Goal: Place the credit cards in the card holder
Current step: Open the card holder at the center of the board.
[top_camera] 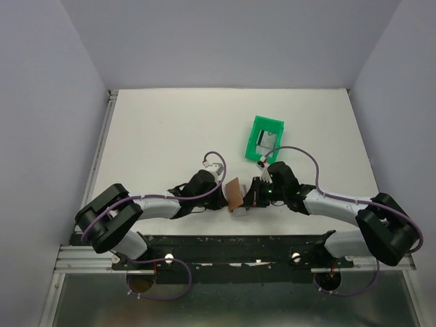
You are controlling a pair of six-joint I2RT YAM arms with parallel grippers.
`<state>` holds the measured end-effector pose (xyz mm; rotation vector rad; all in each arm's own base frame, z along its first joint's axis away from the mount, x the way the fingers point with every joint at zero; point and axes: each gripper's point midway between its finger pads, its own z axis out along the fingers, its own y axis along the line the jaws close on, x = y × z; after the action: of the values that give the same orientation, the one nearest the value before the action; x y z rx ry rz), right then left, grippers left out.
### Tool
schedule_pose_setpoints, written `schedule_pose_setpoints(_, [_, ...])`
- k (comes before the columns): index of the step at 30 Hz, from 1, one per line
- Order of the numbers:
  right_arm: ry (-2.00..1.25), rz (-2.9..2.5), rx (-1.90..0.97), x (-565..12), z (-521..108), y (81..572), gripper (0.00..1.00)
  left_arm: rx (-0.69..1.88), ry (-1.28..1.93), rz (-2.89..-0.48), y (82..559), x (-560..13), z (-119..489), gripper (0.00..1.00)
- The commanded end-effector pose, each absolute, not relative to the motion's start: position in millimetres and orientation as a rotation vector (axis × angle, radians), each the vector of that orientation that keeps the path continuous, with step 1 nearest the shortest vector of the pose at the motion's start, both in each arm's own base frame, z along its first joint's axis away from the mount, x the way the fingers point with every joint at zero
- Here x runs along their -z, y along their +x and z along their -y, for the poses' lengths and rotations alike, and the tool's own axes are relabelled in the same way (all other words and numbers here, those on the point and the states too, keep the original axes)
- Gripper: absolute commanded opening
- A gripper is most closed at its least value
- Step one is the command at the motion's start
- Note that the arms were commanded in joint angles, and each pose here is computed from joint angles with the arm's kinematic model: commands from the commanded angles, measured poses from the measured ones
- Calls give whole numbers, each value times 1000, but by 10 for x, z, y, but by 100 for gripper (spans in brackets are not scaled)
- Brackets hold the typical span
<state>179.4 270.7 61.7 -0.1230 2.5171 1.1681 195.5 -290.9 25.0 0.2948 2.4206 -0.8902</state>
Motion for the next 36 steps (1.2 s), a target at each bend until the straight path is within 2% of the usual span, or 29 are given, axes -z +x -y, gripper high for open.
schedule_pose_setpoints(1, [-189, -2442, -1295, -800, -2904, 1870, 0, 937, 322, -2430, 1874, -161, 2923, 2])
schedule_pose_setpoints(3, [-202, -2436, -1327, -814, -2950, 1860, 0, 944, 321, -2436, 1865, -128, 2926, 0])
schedule_pose_setpoints(12, [-227, -2433, -1363, -802, -3037, 1904, 0, 970, 307, -2461, 1813, -2, 2937, 0])
schedule_pose_setpoints(24, [-136, -2601, -1105, -377, -2840, 1992, 0, 809, 212, -2524, 1745, 107, 2597, 0])
schedule_pose_setpoints(31, [-110, -2661, -986, -245, -2744, 2031, 0, 694, 163, -2530, 1716, -25, 2344, 0])
schedule_pose_setpoints(36, [-119, -2666, -956, -254, -2732, 2057, 0, 639, 106, -2421, 1842, -355, 2198, 0])
